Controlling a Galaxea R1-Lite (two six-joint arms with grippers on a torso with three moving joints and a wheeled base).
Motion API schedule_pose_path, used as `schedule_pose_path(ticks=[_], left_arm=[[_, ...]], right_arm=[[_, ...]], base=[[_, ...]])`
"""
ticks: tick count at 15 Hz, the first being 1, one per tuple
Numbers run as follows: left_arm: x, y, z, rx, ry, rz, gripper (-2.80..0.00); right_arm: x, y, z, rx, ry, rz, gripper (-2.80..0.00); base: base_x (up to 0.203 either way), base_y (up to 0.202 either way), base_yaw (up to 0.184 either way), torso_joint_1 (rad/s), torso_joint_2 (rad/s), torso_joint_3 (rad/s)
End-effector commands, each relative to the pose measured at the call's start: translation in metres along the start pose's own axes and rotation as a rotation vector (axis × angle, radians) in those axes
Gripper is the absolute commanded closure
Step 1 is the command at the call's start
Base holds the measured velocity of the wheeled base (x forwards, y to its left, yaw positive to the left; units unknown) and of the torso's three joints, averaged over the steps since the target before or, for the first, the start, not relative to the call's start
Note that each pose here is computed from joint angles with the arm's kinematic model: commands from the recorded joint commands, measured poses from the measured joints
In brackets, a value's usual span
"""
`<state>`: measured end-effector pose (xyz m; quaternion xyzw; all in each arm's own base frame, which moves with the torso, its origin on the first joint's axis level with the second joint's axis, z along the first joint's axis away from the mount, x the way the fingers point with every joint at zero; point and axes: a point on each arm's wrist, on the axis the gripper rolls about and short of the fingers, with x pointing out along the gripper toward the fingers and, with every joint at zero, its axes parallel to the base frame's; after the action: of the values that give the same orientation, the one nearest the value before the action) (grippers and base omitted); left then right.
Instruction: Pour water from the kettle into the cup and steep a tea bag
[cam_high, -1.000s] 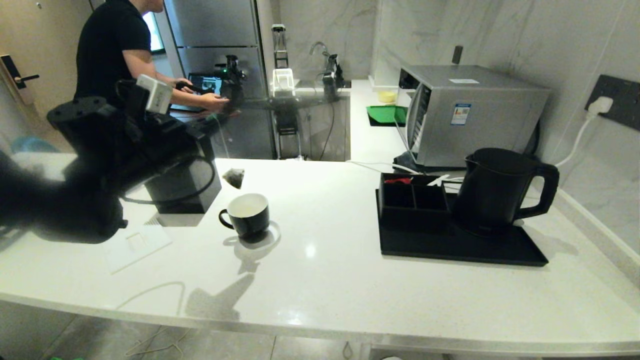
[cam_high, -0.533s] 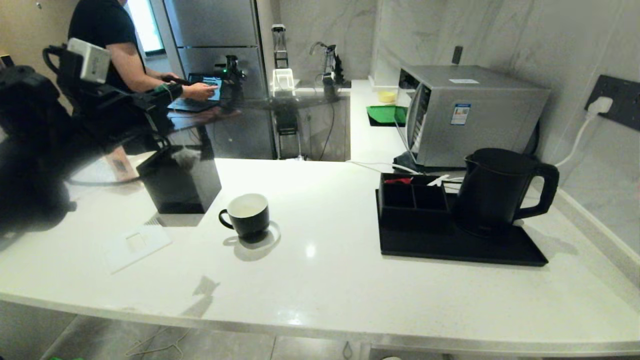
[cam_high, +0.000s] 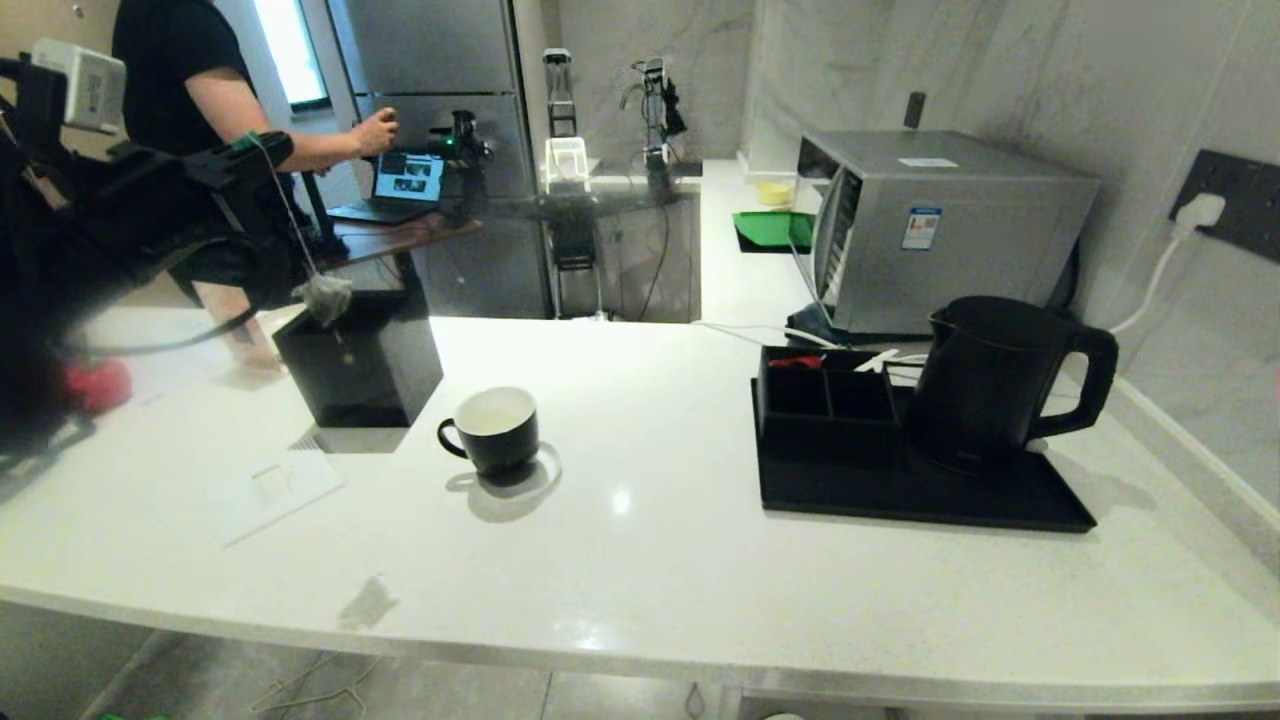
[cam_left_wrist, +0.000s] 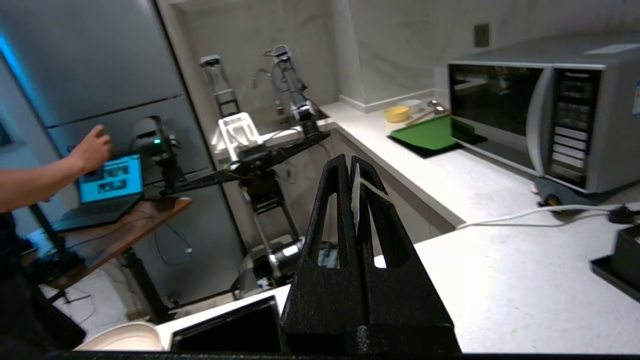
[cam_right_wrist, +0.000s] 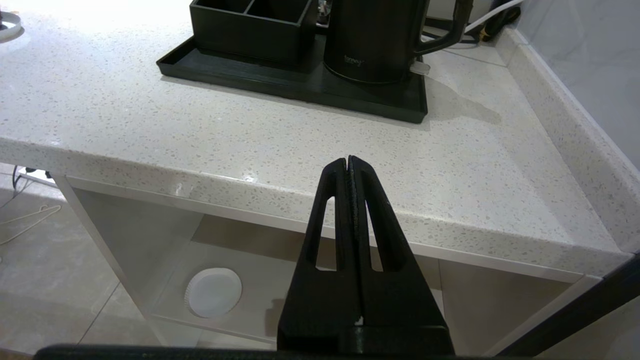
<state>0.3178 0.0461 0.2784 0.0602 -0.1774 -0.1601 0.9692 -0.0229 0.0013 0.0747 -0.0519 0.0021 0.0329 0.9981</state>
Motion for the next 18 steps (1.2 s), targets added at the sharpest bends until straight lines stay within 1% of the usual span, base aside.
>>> schedule_pose_path(ticks=[1, 3, 5, 8, 10, 12, 15, 18], left_arm=[[-0.005, 0.006, 0.005, 0.015, -0.012, 0.021, 0.00], [-0.008, 0.013, 0.007, 0.004, -0.014, 0.044, 0.00], [-0.010, 0.021, 0.011, 0.012, -0.022, 0.078, 0.00], [-0.011, 0.028, 0.017, -0.003, -0.013, 0.112, 0.00], [-0.008, 0.035, 0.019, -0.003, -0.010, 0.148, 0.00], [0.001, 0.043, 0.016, 0.000, -0.016, 0.196, 0.00], [0.017, 0.064, 0.010, 0.018, -0.035, 0.265, 0.00], [0.033, 0.088, 0.005, 0.035, -0.046, 0.294, 0.00]], right_arm=[[0.000, 0.000, 0.000, 0.000, 0.000, 0.000, 0.00], [0.000, 0.000, 0.000, 0.000, 0.000, 0.001, 0.00], [0.000, 0.000, 0.000, -0.002, 0.000, 0.002, 0.00], [0.000, 0.000, 0.000, -0.002, 0.001, 0.003, 0.00], [0.000, 0.000, 0.000, -0.001, 0.000, 0.001, 0.00], [0.000, 0.000, 0.000, -0.002, 0.000, 0.002, 0.00], [0.000, 0.000, 0.000, -0.002, 0.000, 0.001, 0.00], [0.000, 0.000, 0.000, -0.002, 0.000, 0.002, 0.00]], base=[[0.000, 0.000, 0.000, 0.000, 0.00, 0.000], [0.000, 0.000, 0.000, 0.000, 0.00, 0.000], [0.000, 0.000, 0.000, 0.000, 0.00, 0.000], [0.000, 0.000, 0.000, 0.000, 0.00, 0.000], [0.000, 0.000, 0.000, 0.000, 0.00, 0.000], [0.000, 0.000, 0.000, 0.000, 0.00, 0.000], [0.000, 0.000, 0.000, 0.000, 0.00, 0.000], [0.000, 0.000, 0.000, 0.000, 0.00, 0.000]])
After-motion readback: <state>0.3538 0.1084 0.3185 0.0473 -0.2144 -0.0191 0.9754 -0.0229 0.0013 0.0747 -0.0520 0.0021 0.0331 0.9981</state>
